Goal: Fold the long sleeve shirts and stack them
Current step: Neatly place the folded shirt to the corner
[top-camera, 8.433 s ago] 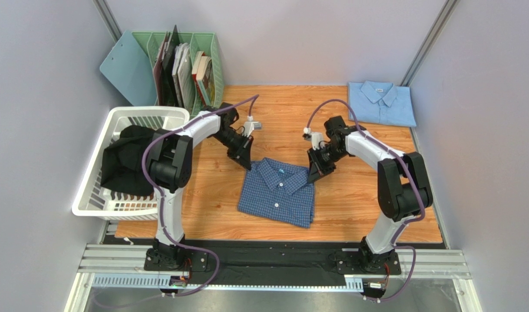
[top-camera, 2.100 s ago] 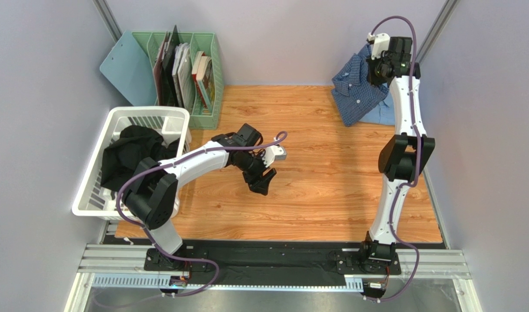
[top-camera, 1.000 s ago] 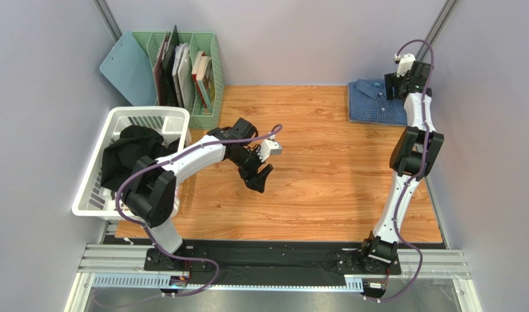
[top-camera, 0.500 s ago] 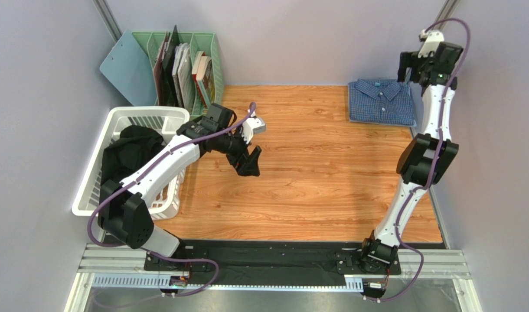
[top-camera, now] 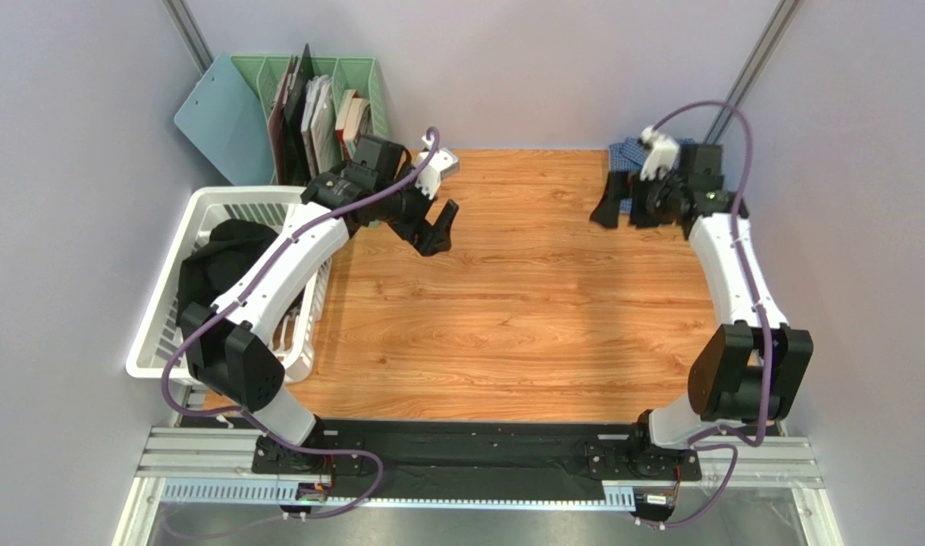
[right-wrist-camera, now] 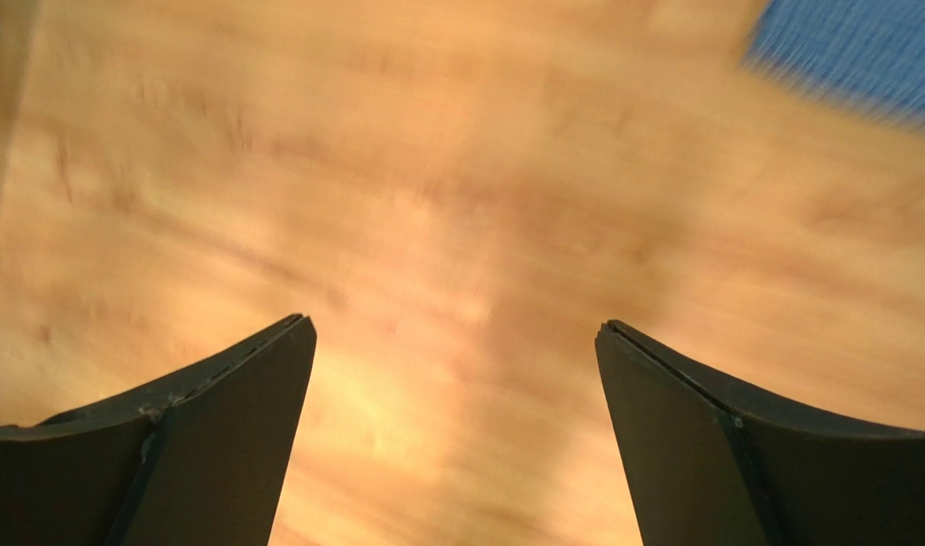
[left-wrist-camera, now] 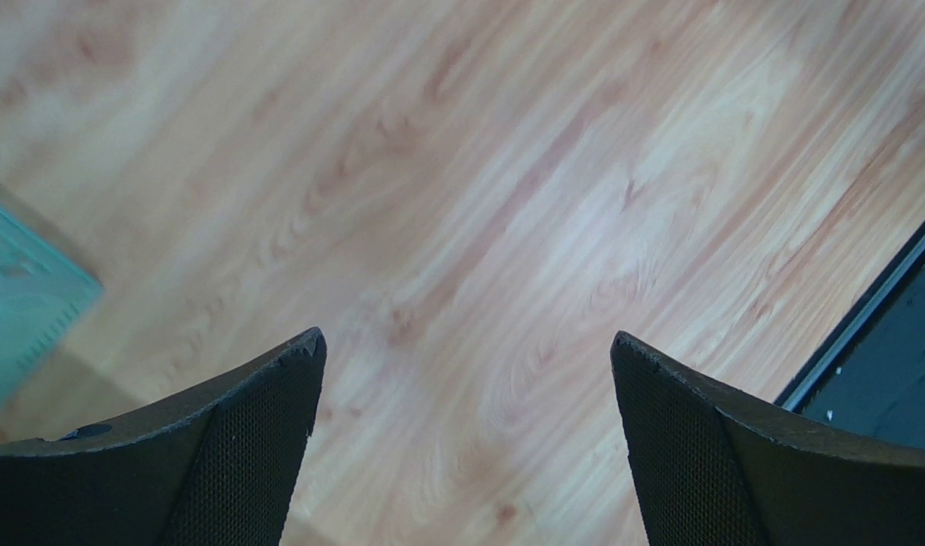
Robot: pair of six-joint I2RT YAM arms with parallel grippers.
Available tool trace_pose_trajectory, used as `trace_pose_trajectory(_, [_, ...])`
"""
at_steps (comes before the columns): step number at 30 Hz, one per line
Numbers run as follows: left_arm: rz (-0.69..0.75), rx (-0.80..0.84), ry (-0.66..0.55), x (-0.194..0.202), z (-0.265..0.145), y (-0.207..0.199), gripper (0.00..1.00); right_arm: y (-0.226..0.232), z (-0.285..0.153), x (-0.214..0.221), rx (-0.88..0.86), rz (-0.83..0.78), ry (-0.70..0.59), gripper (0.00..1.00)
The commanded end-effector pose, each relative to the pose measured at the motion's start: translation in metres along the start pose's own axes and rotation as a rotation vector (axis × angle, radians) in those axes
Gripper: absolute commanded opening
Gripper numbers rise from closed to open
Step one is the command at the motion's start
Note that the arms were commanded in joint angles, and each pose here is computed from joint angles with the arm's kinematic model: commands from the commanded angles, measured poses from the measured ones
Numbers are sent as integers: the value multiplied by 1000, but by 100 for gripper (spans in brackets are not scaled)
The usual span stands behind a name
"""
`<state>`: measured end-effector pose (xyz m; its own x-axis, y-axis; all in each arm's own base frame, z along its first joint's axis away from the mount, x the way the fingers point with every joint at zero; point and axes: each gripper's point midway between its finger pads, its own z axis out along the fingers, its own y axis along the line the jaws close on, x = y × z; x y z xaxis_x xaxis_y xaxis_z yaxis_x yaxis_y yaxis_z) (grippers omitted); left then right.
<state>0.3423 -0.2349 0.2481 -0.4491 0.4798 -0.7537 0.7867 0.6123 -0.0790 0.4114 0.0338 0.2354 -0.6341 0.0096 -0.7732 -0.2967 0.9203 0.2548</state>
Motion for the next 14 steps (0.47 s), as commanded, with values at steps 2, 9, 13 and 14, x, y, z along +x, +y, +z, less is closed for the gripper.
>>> trace_pose_trajectory(2, [-155, -57, 157, 71, 3, 2, 99, 29, -28, 76, 11, -65, 87, 100])
trace_pose_trajectory(9, [-153, -121, 168, 96, 2, 10, 99, 30, -46, 131, 50, -111, 106, 100])
trace_pose_trajectory(13, [-157, -151, 192, 108, 7, 14, 99, 28, -41, 128, 70, -122, 83, 100])
trace_pose_trajectory(14, [-164, -161, 200, 114, 8, 15, 99, 27, -40, 127, 78, -124, 81, 100])
